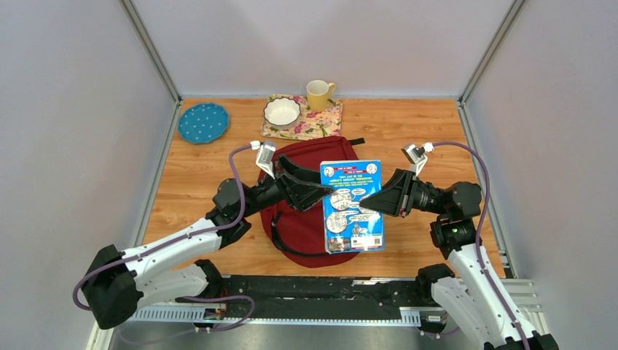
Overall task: Pack the student bag
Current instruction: Pick up the book from the center of the board.
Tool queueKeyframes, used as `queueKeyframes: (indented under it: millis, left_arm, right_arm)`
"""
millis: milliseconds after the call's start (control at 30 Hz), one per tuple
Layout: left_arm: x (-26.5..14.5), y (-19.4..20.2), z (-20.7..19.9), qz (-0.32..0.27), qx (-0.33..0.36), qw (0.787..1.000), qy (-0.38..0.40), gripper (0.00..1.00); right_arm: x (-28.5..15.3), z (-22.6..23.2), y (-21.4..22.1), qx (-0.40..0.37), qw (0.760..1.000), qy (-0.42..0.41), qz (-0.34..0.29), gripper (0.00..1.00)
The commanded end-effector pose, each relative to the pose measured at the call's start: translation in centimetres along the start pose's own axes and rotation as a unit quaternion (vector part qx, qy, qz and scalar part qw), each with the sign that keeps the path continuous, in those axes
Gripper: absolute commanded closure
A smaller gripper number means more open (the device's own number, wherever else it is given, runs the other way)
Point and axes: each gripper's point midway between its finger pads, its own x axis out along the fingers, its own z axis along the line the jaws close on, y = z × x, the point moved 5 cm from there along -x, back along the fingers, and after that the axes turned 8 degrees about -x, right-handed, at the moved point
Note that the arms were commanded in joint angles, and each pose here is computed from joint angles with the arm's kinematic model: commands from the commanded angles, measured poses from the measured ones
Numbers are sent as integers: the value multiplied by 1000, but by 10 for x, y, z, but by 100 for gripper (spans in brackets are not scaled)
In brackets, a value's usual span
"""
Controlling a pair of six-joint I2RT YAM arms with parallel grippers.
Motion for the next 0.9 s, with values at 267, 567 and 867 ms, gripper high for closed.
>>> queueKeyframes:
  millis: [267,567,867]
  left_arm:
    - [16,4,-9,38,-12,997,64,24]
    - [8,14,-19,76,-1,992,102,24]
    - [2,21,-11,100,2,993,66,100]
  right_arm:
    - [13,26,-3,-72,995,-65,38,100]
    - [17,17,-4,-95,990,-59,83,100]
    - [23,-18,-12,-69,991,42,109,89]
